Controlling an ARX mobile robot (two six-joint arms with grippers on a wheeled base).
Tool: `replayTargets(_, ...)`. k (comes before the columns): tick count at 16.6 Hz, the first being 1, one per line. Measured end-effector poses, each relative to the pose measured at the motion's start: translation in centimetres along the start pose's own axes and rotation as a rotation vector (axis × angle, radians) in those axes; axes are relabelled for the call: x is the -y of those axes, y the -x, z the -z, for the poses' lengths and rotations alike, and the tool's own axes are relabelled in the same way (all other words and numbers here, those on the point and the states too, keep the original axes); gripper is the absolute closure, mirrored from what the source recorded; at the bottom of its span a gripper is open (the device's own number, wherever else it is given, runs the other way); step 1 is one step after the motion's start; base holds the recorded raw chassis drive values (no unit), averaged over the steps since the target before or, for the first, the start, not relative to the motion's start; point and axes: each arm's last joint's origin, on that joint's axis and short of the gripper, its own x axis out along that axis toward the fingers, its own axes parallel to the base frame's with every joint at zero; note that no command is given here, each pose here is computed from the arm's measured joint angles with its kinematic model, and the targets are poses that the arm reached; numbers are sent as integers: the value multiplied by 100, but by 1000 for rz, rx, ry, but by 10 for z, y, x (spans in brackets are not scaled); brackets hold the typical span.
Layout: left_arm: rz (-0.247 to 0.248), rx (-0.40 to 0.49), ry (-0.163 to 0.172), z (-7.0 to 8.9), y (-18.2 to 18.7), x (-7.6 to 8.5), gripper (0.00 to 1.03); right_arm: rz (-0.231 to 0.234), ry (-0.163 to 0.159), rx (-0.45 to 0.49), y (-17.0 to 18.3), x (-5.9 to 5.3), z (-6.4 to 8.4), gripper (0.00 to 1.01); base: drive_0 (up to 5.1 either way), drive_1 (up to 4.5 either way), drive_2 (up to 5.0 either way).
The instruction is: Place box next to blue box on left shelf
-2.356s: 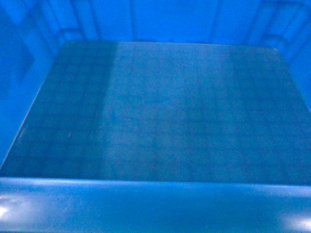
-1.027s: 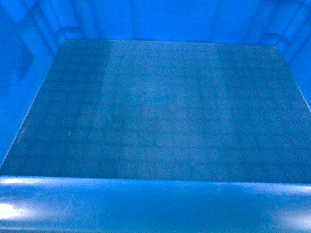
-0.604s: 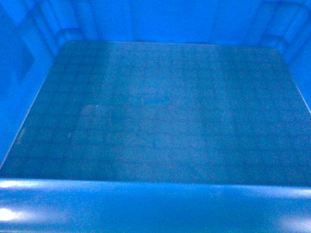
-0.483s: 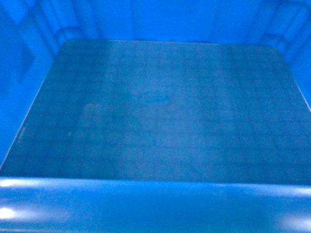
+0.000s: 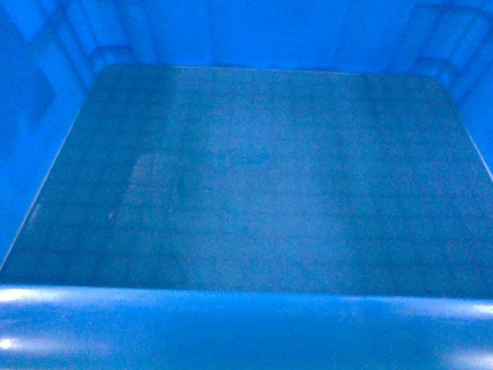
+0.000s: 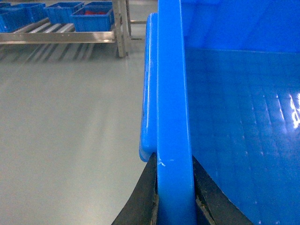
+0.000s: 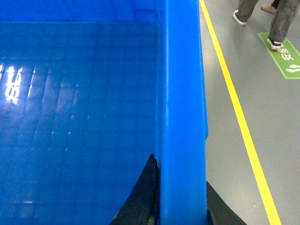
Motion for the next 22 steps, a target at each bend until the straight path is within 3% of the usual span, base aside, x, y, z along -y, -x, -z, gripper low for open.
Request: replayTargets(22,0,-1,-2,0,0,0,95,0,0,1,0,0,0,92,3,433,-426)
